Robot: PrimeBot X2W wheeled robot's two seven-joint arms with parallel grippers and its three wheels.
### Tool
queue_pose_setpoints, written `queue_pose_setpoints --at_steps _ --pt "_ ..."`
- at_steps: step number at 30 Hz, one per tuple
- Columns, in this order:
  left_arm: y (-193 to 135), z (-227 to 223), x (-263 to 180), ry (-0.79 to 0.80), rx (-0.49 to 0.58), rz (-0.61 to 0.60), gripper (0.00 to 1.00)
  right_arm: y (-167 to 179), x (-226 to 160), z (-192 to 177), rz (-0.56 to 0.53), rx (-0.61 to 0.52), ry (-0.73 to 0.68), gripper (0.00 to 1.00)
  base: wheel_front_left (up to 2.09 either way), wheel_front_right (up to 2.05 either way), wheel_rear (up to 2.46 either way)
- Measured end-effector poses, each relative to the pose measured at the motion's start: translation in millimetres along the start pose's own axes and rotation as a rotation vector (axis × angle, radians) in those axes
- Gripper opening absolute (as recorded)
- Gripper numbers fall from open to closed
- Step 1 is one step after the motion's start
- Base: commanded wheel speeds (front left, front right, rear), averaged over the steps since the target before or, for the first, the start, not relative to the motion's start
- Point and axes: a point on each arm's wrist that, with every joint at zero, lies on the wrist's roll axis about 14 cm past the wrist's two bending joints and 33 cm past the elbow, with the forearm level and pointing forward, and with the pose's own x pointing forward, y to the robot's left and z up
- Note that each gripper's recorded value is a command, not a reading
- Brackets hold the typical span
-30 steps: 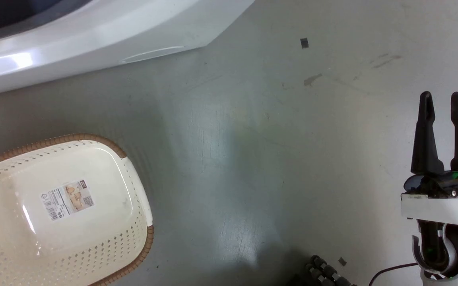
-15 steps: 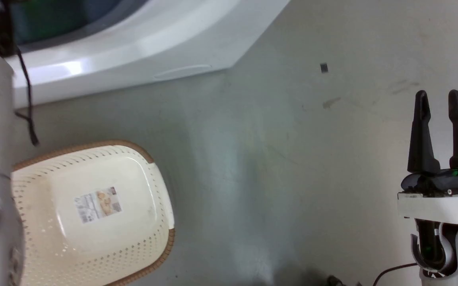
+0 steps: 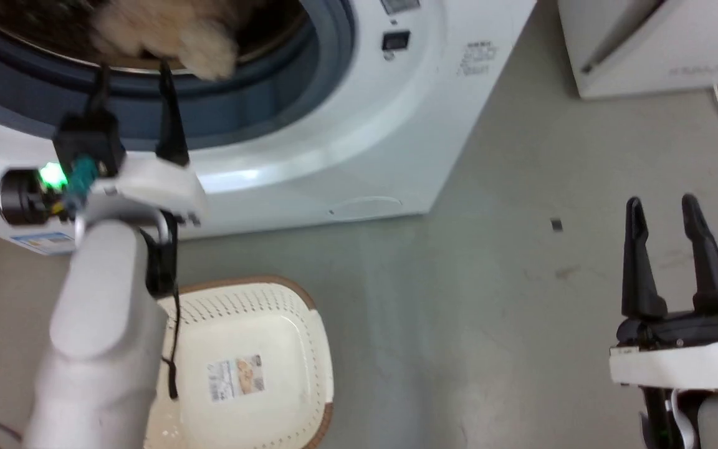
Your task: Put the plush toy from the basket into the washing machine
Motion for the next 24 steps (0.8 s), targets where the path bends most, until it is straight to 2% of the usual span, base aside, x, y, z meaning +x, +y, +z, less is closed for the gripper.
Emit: queue_pose_setpoints --at_steps 6,15,24 --pt "16.8 32.9 -46.8 -0.07 0.026 0.051 1.0 16.5 -10.2 16.6 0.047 -0.002 -0.034 1.0 0.0 0.0 0.0" --pt "27.7 56.7 -121.8 -0.117 0.023 0.095 1.0 40.3 -28.0 35.6 0.118 -0.012 -0.073 1.0 0.0 0.0 0.0" --pt "51.3 56.6 -186.6 -0.109 0.048 0.18 1.0 48.3 -49.1 45.0 0.145 -0.007 -0.086 1.0 0.0 0.0 0.0"
